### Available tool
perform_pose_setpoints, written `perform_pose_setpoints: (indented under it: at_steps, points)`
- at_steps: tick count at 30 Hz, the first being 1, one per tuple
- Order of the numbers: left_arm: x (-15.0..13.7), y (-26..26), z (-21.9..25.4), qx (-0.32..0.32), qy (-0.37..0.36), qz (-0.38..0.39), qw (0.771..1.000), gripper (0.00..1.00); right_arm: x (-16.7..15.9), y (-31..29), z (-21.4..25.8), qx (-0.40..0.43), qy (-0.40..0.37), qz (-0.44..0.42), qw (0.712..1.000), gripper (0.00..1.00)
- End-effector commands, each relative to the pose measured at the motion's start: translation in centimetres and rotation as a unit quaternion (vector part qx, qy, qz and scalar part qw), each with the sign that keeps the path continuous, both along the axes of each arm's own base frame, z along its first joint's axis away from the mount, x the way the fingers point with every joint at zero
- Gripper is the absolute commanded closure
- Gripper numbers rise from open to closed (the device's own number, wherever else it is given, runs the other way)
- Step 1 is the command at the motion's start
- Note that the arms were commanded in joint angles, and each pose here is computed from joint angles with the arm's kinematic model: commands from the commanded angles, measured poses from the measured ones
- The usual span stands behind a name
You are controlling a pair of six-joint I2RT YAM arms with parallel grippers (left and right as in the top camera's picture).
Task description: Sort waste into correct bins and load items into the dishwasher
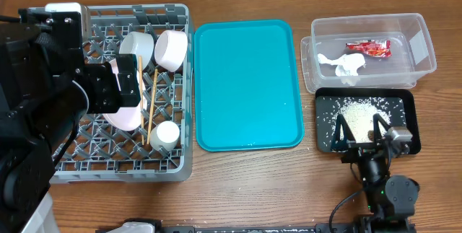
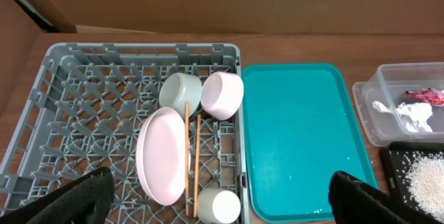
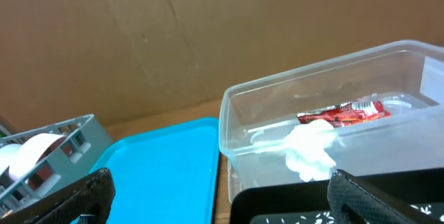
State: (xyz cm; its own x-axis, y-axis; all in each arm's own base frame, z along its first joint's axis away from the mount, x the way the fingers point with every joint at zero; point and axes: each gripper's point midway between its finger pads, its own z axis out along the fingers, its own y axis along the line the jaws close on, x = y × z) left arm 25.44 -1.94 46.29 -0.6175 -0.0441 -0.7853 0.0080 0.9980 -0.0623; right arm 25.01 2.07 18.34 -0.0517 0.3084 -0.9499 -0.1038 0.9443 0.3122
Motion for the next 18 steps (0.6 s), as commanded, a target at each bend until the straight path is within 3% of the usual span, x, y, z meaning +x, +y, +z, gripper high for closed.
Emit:
perform_pose_setpoints:
  at_steps: [1,18]
  points:
    - [0.19,-0.38,-0.09,-0.006,0.002,-0.005,1.0,0.0,-0.29,-0.01,-0.85,-0.003,-0.007,0.001,1.0,0.0]
    - [0.19,-0.38,-0.09,-0.006,0.002,-0.005,1.0,0.0,-0.47,-0.02,-1.12,-0.004,-0.002,0.001,1.0,0.0]
